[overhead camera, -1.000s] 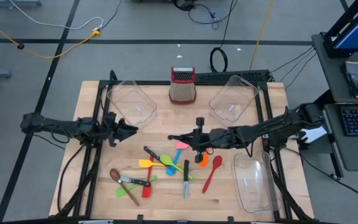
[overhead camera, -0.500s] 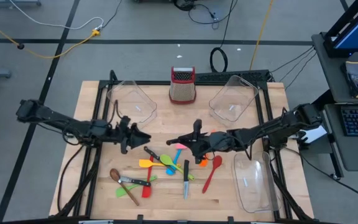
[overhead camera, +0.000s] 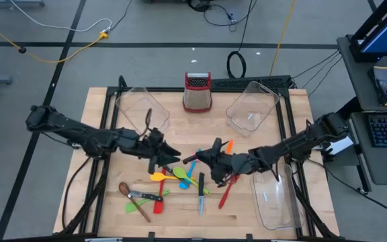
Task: Pick & Place Kitchen Items
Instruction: Put the right black knife into the top left transparent bin
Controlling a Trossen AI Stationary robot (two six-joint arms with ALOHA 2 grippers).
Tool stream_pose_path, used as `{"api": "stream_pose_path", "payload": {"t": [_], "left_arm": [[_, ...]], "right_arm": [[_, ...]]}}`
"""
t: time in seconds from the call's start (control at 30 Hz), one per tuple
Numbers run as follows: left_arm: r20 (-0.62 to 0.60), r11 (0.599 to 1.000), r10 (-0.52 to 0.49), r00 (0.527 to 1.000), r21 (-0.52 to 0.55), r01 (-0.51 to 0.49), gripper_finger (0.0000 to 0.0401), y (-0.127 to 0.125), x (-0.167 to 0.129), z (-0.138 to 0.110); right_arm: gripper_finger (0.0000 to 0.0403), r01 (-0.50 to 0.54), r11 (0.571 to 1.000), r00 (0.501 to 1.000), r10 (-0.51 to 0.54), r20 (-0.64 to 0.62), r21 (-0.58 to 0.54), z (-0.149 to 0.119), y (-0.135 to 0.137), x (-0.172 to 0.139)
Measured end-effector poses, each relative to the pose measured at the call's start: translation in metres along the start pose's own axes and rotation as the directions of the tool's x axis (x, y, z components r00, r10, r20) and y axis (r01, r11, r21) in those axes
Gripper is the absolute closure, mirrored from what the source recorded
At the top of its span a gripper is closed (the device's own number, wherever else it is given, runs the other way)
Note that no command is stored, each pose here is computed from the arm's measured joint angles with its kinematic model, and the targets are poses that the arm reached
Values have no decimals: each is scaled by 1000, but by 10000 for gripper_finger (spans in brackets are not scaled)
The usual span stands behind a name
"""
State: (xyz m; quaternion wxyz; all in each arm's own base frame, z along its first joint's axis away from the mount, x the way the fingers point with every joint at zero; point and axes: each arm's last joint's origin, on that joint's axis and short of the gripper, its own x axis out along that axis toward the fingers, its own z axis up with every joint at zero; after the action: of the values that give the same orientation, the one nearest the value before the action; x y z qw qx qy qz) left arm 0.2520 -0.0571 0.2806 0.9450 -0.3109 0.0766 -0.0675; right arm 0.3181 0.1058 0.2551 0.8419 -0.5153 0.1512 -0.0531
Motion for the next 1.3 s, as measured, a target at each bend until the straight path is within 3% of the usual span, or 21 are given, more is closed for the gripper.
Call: {"api": "stream_pose_path", "payload": {"t": [0.3,0.47,0.73,0.9,1.3], "left_arm": [[-43,996,86,995,-7,-86,244,8,22,8],[-70,998,66,995,-16,-67,241,15,30,11],[-131,1000,8,991,-21,-11,168,16,40,15],[-162,998,26,987,-49,-34,137,19,40,16],[-226,991,35,974,-118,-64,152,34,52,6]], "right_arm": [[339,-12,1000,999,13,38,-8,10,6,-7],[339,-20,1000,998,20,52,-11,13,8,-10],[339,-19,1000,999,20,49,-11,12,7,-9],[339,-19,1000,999,19,49,-11,12,7,-9],[339,-31,999,998,32,50,-15,11,9,-8]]}}
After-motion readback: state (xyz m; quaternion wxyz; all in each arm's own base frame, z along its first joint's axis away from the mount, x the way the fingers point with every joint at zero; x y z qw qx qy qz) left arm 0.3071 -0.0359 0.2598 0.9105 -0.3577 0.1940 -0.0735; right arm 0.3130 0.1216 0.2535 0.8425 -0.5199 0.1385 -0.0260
